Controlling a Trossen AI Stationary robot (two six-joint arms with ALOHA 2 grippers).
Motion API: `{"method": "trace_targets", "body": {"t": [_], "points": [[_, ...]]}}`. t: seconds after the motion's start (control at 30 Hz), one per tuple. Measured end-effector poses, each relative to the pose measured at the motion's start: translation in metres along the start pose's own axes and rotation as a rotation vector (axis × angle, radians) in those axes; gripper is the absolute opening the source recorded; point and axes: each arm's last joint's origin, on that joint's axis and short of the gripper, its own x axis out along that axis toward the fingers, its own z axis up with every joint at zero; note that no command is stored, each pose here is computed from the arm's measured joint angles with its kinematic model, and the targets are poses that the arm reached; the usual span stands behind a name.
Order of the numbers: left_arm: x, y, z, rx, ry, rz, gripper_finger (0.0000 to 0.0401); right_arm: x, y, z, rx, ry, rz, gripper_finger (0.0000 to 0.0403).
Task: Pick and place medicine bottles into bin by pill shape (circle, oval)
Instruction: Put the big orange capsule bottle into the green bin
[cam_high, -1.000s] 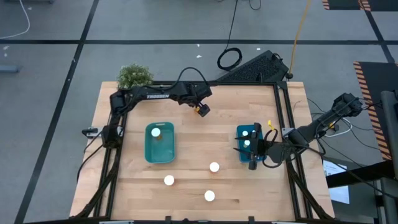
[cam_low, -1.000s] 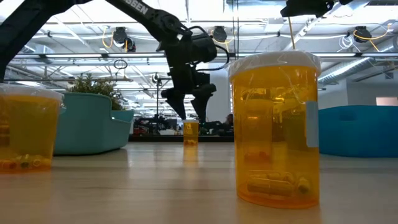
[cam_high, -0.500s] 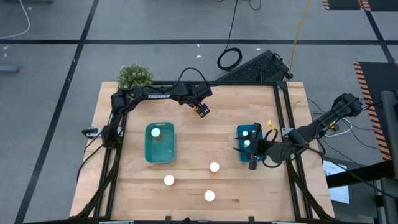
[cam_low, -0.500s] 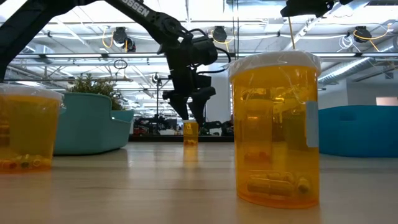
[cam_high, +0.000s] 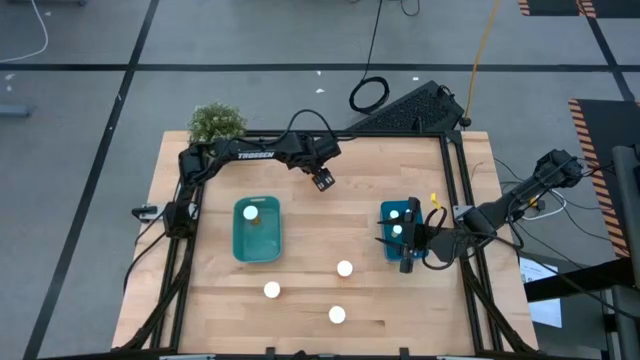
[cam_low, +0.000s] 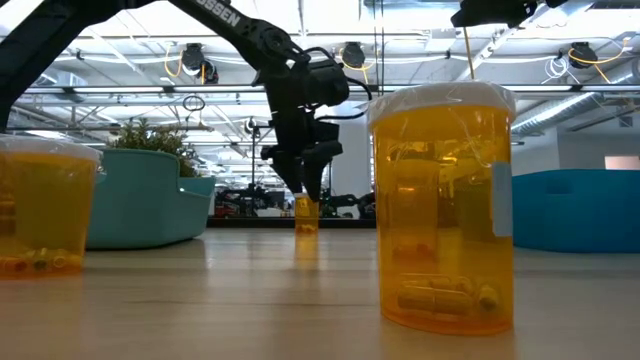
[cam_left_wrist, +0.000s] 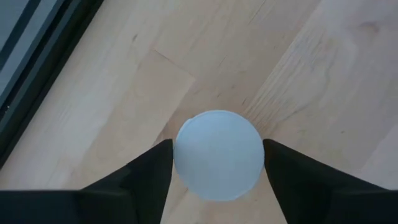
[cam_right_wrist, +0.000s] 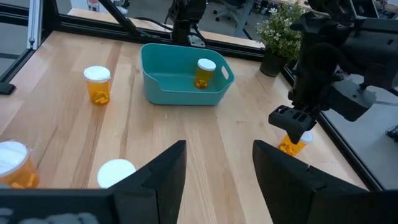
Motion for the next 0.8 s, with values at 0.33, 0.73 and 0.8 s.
{"method": "trace_targets", "body": {"t": [0.33,0.73,0.8], "points": [[-0.007,-0.001,-0.002,0.049,0.015,0.001,0.0217,0.0,0.0,0.0,-0.001,0.0,0.0,0.018],[-0.107,-0.03,-0.034,0.159,0.046,-0.067,0.0217,0.0,0.0,-0.001,0.006,0.006,0.002,0.018],[-0.133,-0.04,-0.043,0.189,0.008,-0.094,0.0217,0.0,0.0,-0.001,0.012,0.009,0.002,0.018]]}}
